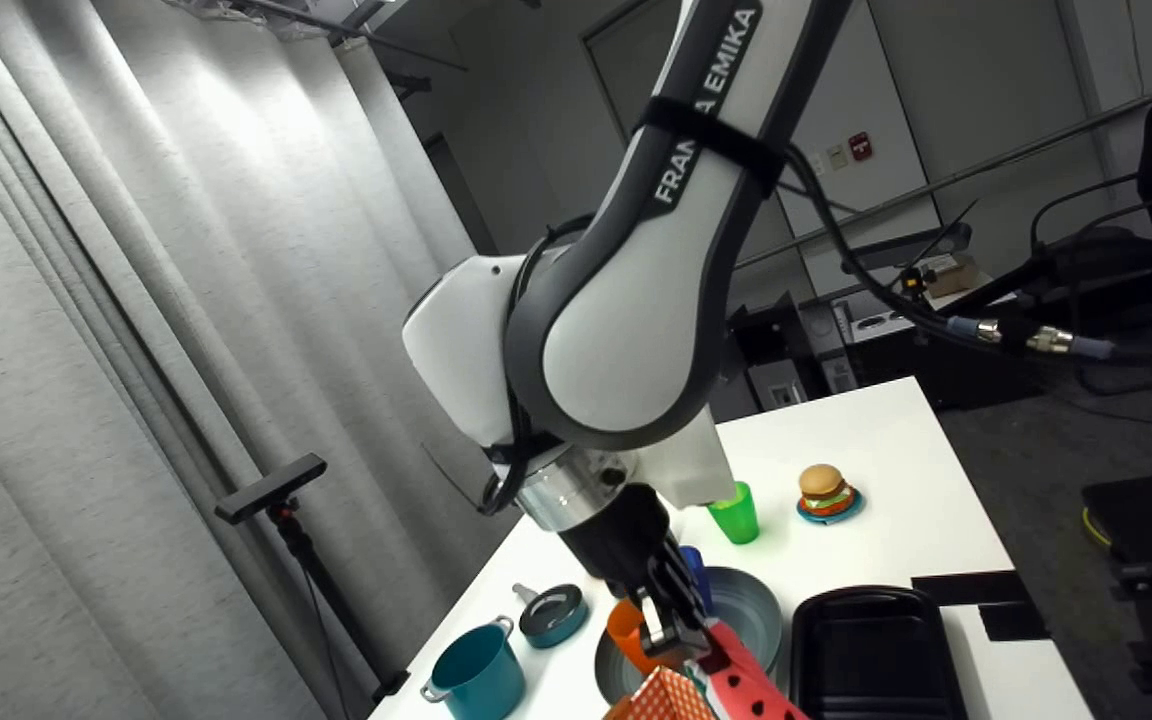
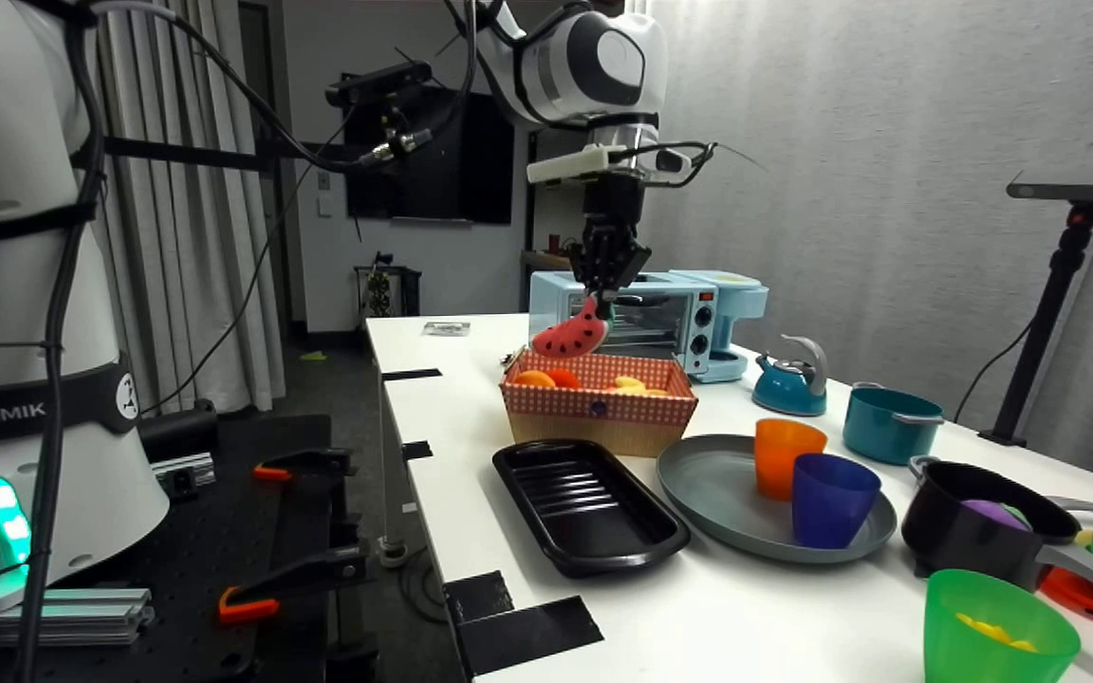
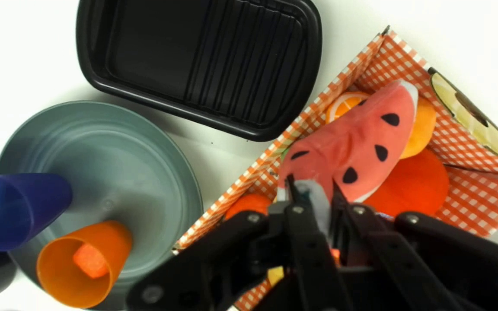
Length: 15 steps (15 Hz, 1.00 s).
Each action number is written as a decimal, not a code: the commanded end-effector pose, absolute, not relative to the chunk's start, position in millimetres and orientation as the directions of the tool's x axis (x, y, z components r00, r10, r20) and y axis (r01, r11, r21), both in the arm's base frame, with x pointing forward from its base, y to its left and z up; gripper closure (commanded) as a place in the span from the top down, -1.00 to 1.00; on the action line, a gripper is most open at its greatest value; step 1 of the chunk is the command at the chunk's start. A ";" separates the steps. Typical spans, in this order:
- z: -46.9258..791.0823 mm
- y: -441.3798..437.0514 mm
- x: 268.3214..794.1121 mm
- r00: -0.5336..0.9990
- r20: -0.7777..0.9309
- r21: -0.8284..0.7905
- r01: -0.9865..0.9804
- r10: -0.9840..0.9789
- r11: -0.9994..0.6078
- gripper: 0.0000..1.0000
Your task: Put the pear plush toy on the oven tray
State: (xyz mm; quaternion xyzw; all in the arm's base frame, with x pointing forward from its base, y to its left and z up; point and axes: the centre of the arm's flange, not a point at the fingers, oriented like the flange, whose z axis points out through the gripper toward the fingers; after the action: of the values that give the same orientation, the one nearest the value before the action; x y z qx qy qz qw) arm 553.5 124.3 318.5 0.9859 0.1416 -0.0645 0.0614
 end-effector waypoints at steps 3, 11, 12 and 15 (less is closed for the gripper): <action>369.9 91.2 518.6 0.974 -0.061 0.186 0.227 0.219 -0.956 -0.93; 400.2 19.9 507.8 0.995 0.051 0.204 0.073 0.085 -0.976 -0.93; 400.6 10.1 506.8 0.996 0.057 0.204 0.053 0.066 -0.977 -0.93; 393.8 -15.5 505.3 0.999 0.045 0.211 0.003 0.013 -0.978 -0.93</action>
State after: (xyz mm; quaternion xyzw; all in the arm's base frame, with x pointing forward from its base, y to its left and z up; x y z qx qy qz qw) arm 517.8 5.3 397.5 0.9950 0.0308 0.0135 0.0939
